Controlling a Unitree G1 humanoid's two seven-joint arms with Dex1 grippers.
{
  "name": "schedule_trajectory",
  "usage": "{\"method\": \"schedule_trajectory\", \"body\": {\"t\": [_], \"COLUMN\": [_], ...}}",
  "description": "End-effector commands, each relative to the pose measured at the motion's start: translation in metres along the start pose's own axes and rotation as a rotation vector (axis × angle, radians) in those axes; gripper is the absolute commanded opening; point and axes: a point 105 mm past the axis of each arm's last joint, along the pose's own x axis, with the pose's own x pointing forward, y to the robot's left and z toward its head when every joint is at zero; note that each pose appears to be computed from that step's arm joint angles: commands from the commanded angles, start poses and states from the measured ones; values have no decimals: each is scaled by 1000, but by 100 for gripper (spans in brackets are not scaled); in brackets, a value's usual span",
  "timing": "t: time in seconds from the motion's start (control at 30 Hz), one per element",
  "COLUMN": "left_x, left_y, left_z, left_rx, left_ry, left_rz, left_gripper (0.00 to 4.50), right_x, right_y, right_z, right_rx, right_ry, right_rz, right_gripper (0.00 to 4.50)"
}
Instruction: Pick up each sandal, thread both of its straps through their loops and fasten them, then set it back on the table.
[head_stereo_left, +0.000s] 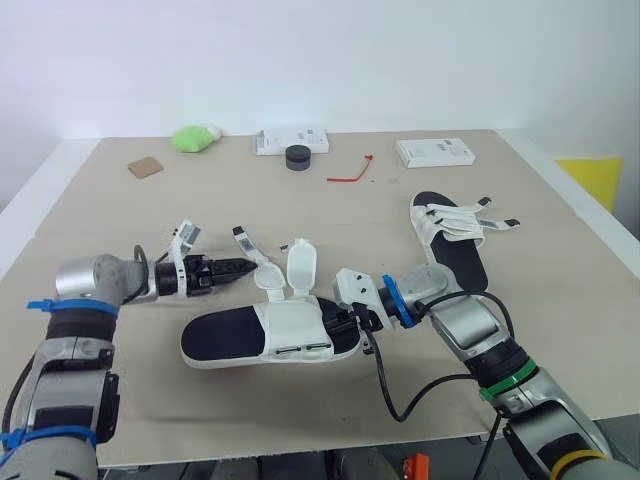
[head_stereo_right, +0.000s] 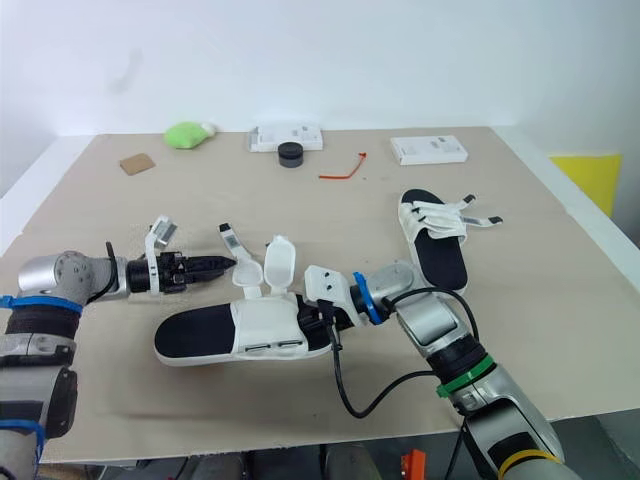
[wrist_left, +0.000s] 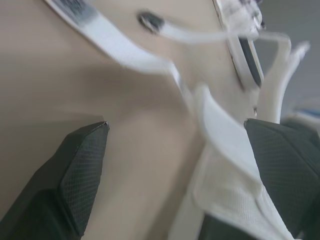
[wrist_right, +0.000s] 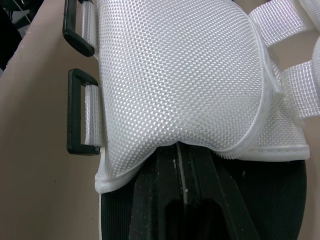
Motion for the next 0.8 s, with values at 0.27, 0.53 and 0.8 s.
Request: {"method": "schedule_trajectory", "body": {"t": [0.27, 0.53, 0.8], "left_x": [32, 49, 55], "left_y": [-8, -2, 6], "left_z": [4, 4, 13], "left_rx": [-158, -182, -191], "left_ry": [-37, -78, -160], "left_rz": [-7, 44, 85], "left_gripper": [449, 449, 399], "right_x": [17, 19, 18], "right_y": [19, 19, 19], "right_z": [-47, -45, -45], "right_rx": [136, 135, 137], "right_ry": [156, 145, 144], "right_rz": [73, 69, 62], "right_gripper": [0, 0, 0]}}
